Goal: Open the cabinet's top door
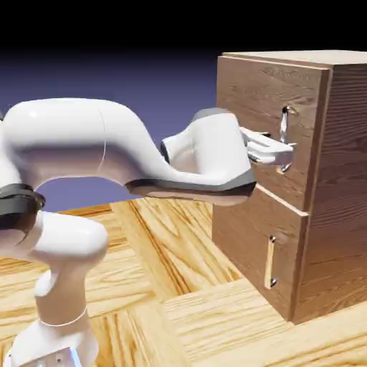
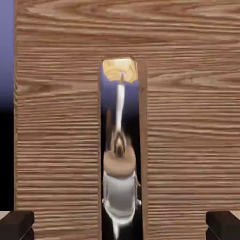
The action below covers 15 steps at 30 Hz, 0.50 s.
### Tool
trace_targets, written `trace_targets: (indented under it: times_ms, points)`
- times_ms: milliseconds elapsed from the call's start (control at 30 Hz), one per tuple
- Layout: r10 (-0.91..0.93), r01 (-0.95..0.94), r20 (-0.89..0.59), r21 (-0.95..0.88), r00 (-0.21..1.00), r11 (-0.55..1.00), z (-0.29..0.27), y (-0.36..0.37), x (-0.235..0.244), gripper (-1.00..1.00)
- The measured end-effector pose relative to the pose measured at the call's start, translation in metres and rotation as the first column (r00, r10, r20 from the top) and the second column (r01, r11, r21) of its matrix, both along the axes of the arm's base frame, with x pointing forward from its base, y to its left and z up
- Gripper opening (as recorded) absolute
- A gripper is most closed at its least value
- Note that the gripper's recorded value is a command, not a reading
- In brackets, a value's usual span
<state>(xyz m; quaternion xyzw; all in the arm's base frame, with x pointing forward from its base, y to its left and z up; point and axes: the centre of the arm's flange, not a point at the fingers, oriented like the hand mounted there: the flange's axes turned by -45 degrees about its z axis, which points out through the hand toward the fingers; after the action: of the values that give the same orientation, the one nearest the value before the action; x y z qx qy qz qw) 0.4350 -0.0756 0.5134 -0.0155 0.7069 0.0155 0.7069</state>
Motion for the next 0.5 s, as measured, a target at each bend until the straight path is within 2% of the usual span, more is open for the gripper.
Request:
trace_targets:
  times_ms: [500]
  points:
    - [-0.156, 0.156, 0.0, 0.001, 0.988, 0.988, 0.0, 0.025, -0.061, -1.0]
